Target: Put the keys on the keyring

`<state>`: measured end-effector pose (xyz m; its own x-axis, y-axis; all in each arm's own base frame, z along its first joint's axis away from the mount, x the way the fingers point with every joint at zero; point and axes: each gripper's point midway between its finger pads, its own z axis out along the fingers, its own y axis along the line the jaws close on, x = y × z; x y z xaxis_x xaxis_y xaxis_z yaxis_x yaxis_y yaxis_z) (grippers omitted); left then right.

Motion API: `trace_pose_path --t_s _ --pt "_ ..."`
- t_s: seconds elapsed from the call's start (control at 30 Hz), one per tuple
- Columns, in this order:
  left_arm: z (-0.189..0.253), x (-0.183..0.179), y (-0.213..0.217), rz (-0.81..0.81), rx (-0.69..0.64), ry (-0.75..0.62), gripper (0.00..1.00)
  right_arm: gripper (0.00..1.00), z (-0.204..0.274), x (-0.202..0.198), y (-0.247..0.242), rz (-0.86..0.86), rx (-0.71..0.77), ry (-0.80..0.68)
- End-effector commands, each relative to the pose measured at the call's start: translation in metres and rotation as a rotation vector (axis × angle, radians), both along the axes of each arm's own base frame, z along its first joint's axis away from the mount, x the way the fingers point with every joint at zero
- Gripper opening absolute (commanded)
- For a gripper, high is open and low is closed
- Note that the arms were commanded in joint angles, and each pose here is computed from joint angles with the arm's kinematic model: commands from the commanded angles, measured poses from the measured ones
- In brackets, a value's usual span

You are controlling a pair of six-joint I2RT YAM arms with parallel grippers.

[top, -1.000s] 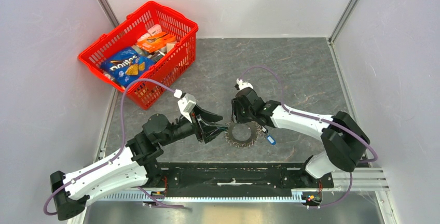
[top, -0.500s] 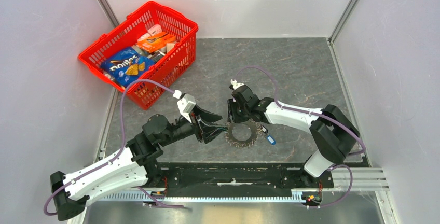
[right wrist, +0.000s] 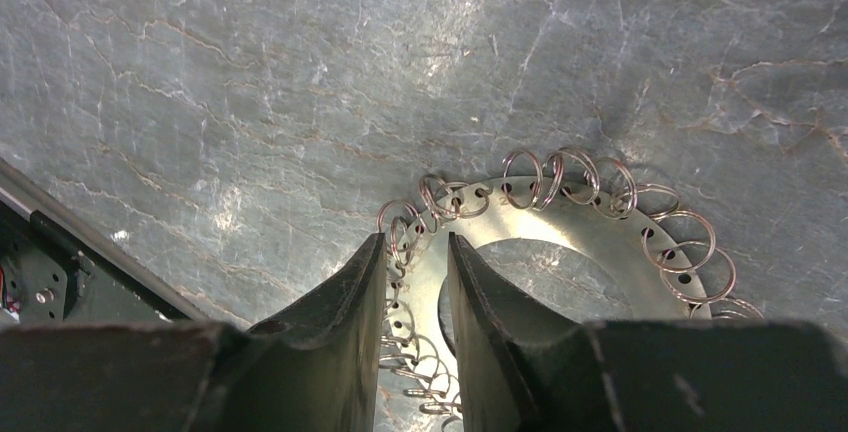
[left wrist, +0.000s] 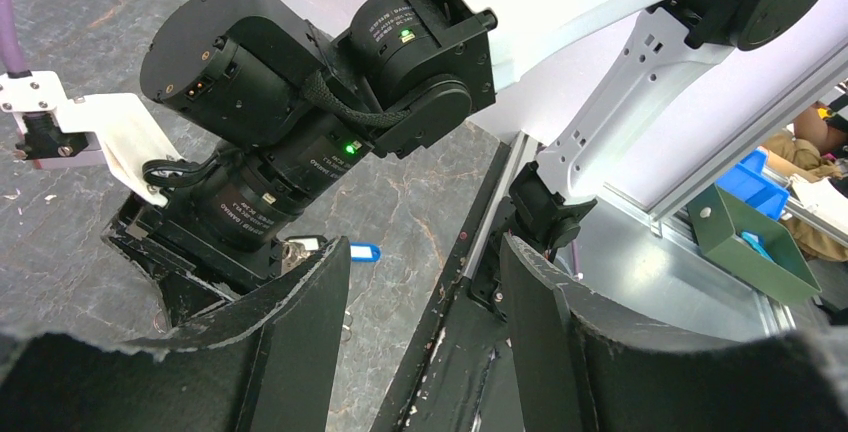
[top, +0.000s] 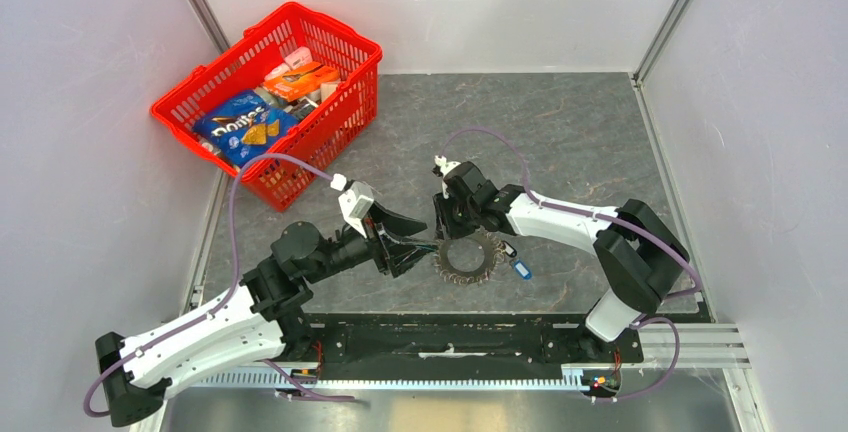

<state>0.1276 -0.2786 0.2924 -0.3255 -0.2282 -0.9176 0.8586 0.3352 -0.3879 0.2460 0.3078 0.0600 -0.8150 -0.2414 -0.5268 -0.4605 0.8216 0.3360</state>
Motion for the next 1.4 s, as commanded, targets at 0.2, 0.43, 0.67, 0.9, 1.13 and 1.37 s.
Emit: trace_pose_path --t_s 0.2,0.43,0.67,0.9,1.13,1.37 --pt "0.009 0.004 0.003 0.023 -0.019 -0.058 0.64 0.36 -0.004 -0.007 0.003 0.036 0.002 0.035" --pt "0.009 0.005 0.003 0.027 -0.015 -0.058 0.64 0.36 -0.013 -0.005 0.008 0.027 0.001 0.063" --pt "0.007 0.006 0.003 0.032 -0.010 -0.056 0.64 0.43 -0.015 0.001 0.014 0.020 0.007 0.055" --pt "0.006 0.006 0.003 0.034 -0.007 -0.056 0.64 0.51 -0.018 0.014 0.023 0.024 0.002 0.033" --pt "0.005 0.006 0.003 0.034 -0.003 -0.054 0.64 0.55 -0.008 0.029 0.037 0.028 0.045 -0.024" --pt "0.005 0.006 0.004 0.035 -0.005 -0.054 0.64 0.58 0.001 0.035 0.041 0.019 0.062 -0.050"
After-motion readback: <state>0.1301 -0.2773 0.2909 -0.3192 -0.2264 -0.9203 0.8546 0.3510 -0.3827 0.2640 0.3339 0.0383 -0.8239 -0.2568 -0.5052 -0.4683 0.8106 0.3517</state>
